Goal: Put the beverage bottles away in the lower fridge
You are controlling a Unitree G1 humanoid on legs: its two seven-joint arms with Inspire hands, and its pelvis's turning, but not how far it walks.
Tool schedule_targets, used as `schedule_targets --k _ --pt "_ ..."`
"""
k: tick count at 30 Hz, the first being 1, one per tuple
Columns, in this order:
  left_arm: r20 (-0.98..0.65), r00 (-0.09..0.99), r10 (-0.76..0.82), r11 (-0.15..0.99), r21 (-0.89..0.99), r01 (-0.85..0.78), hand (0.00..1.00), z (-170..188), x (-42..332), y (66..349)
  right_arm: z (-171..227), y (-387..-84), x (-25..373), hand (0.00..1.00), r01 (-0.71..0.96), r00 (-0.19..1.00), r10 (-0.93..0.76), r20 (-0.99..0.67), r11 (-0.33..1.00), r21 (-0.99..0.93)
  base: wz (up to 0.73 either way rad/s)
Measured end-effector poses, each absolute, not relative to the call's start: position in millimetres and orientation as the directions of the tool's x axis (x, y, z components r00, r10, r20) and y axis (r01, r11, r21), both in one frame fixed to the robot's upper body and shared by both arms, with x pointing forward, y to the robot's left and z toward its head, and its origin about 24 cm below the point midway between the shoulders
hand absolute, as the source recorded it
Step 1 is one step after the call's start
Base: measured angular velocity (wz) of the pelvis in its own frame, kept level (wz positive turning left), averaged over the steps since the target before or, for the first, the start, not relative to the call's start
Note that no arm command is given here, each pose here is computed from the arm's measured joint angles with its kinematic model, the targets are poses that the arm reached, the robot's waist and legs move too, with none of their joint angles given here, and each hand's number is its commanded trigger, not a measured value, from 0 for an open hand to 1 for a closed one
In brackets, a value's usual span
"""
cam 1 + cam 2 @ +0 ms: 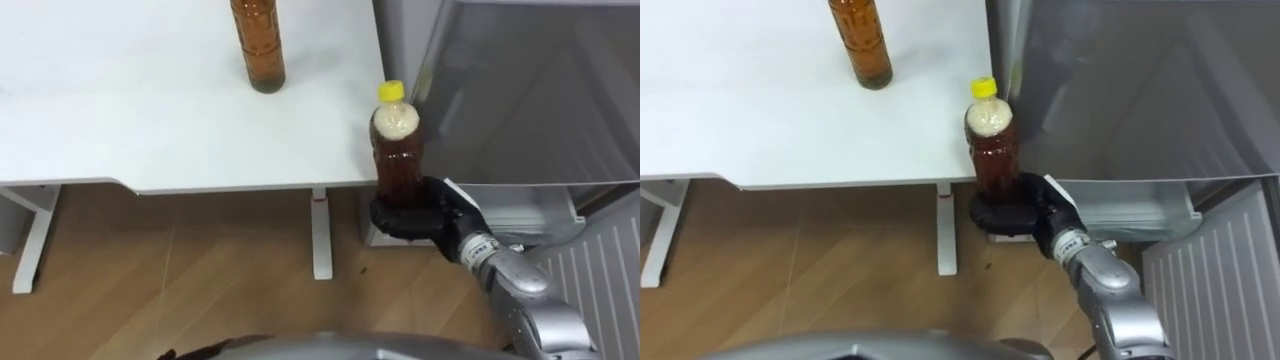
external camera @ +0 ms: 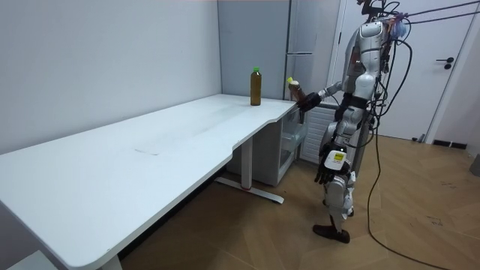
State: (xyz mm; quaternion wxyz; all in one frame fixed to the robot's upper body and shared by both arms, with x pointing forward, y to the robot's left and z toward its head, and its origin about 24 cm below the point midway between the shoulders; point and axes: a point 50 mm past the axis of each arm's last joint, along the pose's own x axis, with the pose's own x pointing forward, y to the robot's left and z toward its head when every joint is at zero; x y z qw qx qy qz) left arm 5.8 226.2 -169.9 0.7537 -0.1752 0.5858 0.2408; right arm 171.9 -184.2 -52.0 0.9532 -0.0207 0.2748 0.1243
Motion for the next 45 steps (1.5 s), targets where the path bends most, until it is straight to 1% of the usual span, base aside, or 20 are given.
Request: schedule_targets --k 4,13,19,23,25,27,28,30,33,36,40,45 --pt "-0.967 0.199 0.158 0.831 0.021 -0.556 0.00 -170.1 5.3 225.3 -51.2 -185.5 172.0 1.00 -0.224 0.839 0.175 -0.514 0.974 -0.033 0.00" --pt "-0.964 0.215 0.154 0.829 0.008 -0.559 0.00 -169.7 3.6 225.4 -57.4 -187.2 168.2 1.00 -0.166 0.856 0.117 -0.504 0.985 -0.052 0.01" --pt "-0.963 0.217 0.158 0.828 0.009 -0.561 0.00 -169.5 1.4 225.7 -70.5 -193.4 154.3 1.00 -0.058 0.842 -0.001 -0.539 0.994 -0.093 0.01" --pt "-0.967 0.196 0.162 0.814 0.018 -0.580 0.00 -169.1 -9.0 226.9 -78.9 -202.7 147.2 1.00 0.034 0.818 -0.109 -0.565 0.989 -0.142 0.00" --pt "-0.969 0.190 0.156 0.814 0.017 -0.581 0.00 -169.1 -12.6 226.6 -80.6 -209.3 143.8 1.00 0.105 0.804 -0.170 -0.570 0.984 -0.145 0.00" --pt "-0.969 0.192 0.155 0.815 0.015 -0.579 0.00 -169.1 -12.0 226.7 -82.7 -219.1 137.4 1.00 0.240 0.768 -0.271 -0.581 0.962 -0.133 0.00" --pt "-0.969 0.192 0.155 0.815 0.016 -0.579 0.00 -169.1 -12.2 226.7 -83.3 -222.0 136.3 1.00 0.273 0.756 -0.298 -0.583 0.953 -0.134 0.00" --pt "-0.969 0.192 0.155 0.822 0.018 -0.569 0.00 -168.9 -12.0 227.3 -86.4 -234.5 130.3 1.00 0.404 0.694 -0.402 -0.597 0.904 -0.140 0.00" --pt "-0.969 0.193 0.154 0.833 0.022 -0.553 0.00 -168.9 -12.1 227.4 -88.2 -247.8 123.6 1.00 0.521 0.622 -0.495 -0.607 0.840 -0.151 0.00" --pt "-0.969 0.193 0.154 0.838 0.025 -0.545 0.00 -168.8 -12.6 227.4 -89.0 -253.4 119.8 1.00 0.584 0.573 -0.548 -0.610 0.795 -0.165 -0.05" --pt "-0.967 0.201 0.158 0.839 0.024 -0.543 0.00 -168.5 -11.9 228.2 -88.5 -254.1 119.9 1.00 0.618 0.553 -0.570 -0.607 0.770 -0.160 0.00" --pt "-0.967 0.209 0.144 0.841 0.008 -0.540 0.00 -168.5 -12.4 227.3 -90.3 -255.5 123.6 1.00 0.729 0.500 -0.581 -0.642 0.683 -0.050 0.00"
